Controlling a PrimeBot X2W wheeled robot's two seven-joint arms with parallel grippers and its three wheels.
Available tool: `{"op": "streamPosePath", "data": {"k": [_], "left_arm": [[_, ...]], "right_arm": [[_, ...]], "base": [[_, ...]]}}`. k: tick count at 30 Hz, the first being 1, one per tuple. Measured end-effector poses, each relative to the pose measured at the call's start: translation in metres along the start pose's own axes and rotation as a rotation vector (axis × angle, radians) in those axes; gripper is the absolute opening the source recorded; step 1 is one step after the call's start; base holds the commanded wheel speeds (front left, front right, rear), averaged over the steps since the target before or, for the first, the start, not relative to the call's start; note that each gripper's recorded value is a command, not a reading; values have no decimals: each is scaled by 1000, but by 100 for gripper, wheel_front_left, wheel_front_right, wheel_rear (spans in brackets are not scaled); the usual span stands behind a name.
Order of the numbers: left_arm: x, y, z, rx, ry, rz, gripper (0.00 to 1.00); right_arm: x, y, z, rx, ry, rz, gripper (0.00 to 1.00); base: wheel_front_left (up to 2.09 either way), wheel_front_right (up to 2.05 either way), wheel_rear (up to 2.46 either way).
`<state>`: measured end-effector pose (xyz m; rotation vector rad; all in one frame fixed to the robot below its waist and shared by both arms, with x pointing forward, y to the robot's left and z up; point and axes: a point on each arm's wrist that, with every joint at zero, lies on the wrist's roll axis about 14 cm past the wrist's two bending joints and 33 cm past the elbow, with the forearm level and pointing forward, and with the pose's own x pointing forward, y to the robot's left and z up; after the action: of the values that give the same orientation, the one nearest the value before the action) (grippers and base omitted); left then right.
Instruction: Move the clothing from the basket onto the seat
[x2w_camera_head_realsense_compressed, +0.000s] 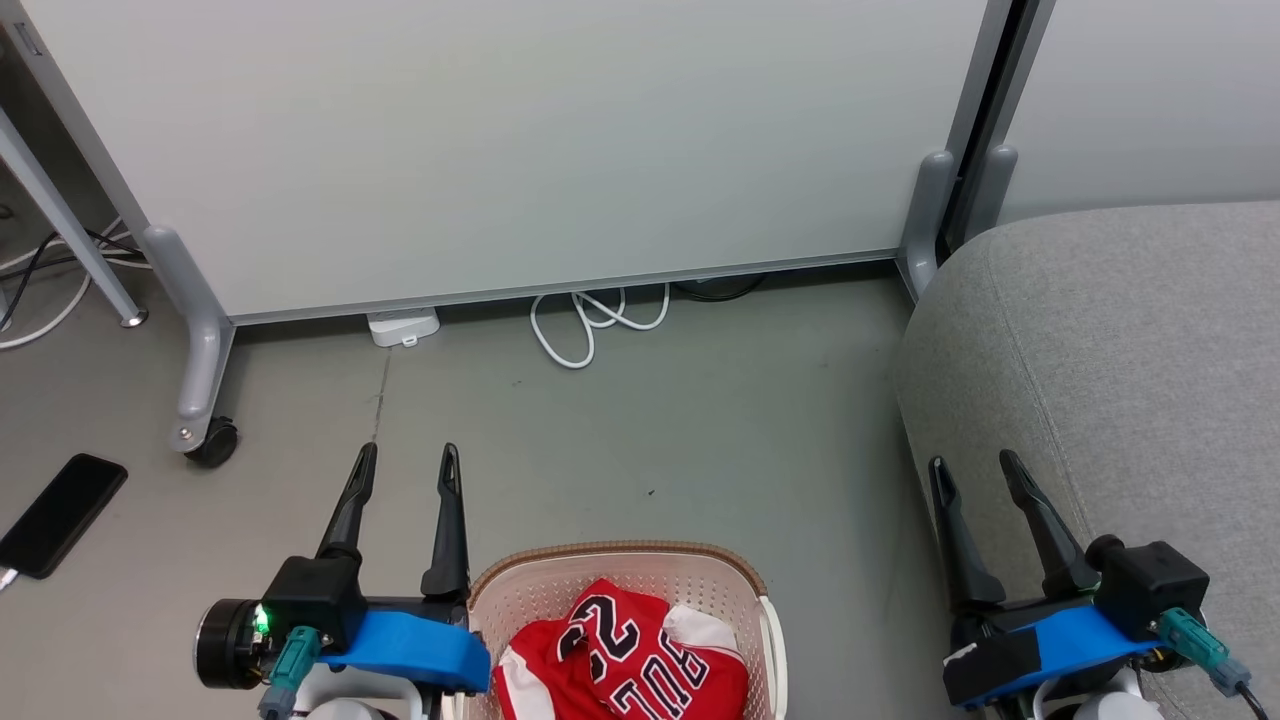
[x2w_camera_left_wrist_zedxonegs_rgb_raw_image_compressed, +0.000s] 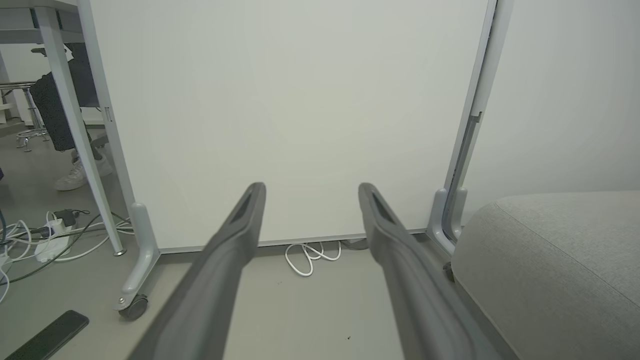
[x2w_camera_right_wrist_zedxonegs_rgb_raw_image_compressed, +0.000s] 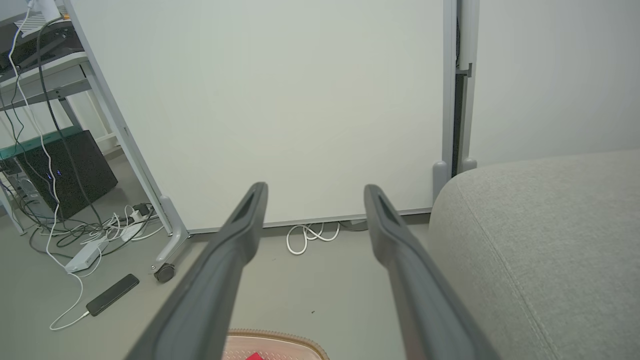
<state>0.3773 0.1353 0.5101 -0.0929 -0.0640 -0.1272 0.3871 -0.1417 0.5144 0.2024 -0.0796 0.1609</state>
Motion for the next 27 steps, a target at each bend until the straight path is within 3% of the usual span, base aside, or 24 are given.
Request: {"op": "streamPosePath", "data": {"k": [17, 27], "left_arm": [[-1, -10, -1, 95, -15, -42, 100], [-1, -8, -4, 81, -6, -39, 100]], "right_arm": [[0, 7, -6, -115, 11, 41, 100], [0, 8, -10, -113, 24, 43, 100]], "base": [[0, 0, 0], [0, 0, 0]]}}
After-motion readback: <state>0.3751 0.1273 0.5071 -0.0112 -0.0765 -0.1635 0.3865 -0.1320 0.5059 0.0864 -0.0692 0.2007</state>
